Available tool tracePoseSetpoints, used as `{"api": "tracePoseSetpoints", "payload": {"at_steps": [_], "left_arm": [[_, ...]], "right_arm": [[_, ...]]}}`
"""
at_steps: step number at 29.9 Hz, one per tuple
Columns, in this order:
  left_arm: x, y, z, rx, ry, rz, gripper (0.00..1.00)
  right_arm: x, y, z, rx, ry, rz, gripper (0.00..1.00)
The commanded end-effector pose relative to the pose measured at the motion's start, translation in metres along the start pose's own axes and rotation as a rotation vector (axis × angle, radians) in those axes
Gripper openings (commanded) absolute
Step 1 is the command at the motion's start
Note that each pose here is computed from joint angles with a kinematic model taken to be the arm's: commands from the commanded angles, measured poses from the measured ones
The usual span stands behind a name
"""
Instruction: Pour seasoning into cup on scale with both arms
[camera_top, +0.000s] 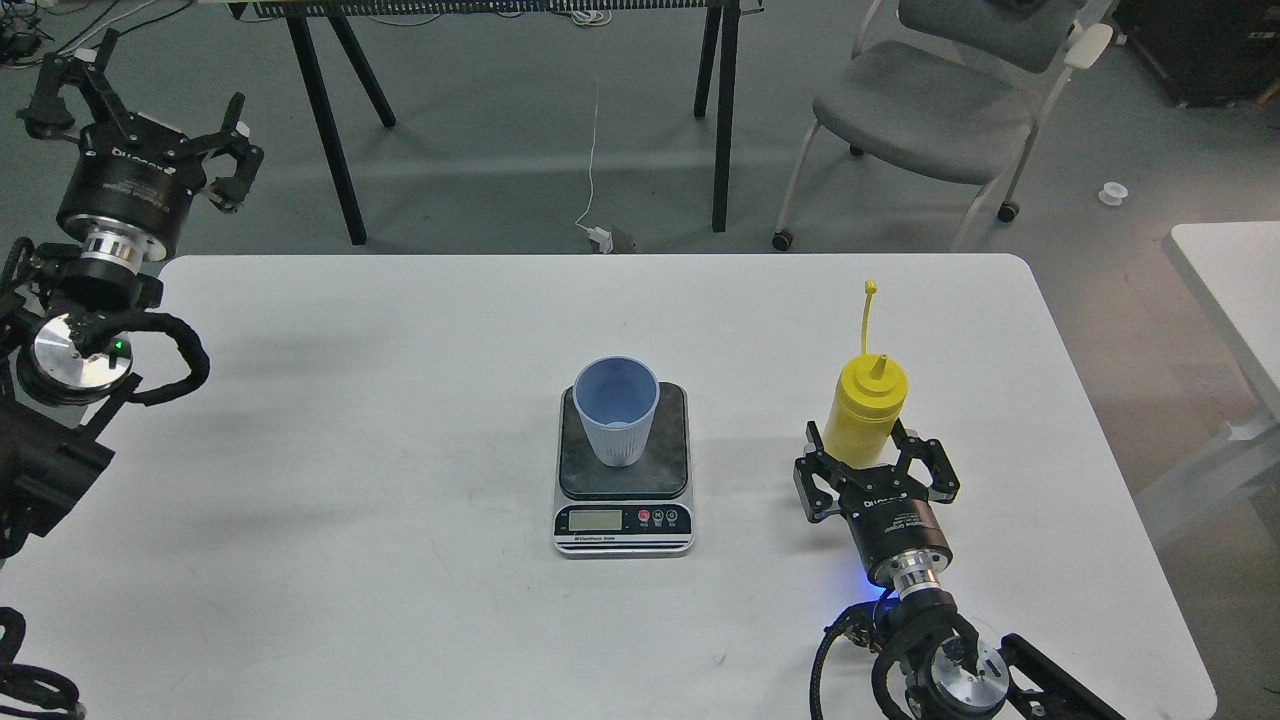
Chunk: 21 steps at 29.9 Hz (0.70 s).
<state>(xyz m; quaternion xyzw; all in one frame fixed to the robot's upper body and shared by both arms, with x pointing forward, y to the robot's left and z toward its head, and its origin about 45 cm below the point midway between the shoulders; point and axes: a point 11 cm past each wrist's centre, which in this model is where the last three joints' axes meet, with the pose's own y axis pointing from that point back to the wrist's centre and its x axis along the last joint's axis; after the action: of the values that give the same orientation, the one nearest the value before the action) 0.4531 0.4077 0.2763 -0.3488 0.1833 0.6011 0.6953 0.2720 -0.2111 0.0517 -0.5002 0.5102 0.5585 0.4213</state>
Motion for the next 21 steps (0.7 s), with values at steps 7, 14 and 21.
{"api": "tracePoseSetpoints", "payload": {"at_steps": [7,14,21], "left_arm": [[0.003,0.004,0.015,-0.003,-0.03,-0.003,0.99],[0.013,0.023,0.022,0.012,-0.046,0.007,0.99],[0.012,0.023,0.017,0.018,-0.033,0.008,0.99]], "right_arm": [[0.012,0.058,-0.004,0.006,-0.043,0.044,0.99],[-0.018,0.082,-0.031,-0.022,0.013,-0.015,0.99],[-0.073,0.067,-0.124,-0.071,0.361,-0.096,0.99]]}}
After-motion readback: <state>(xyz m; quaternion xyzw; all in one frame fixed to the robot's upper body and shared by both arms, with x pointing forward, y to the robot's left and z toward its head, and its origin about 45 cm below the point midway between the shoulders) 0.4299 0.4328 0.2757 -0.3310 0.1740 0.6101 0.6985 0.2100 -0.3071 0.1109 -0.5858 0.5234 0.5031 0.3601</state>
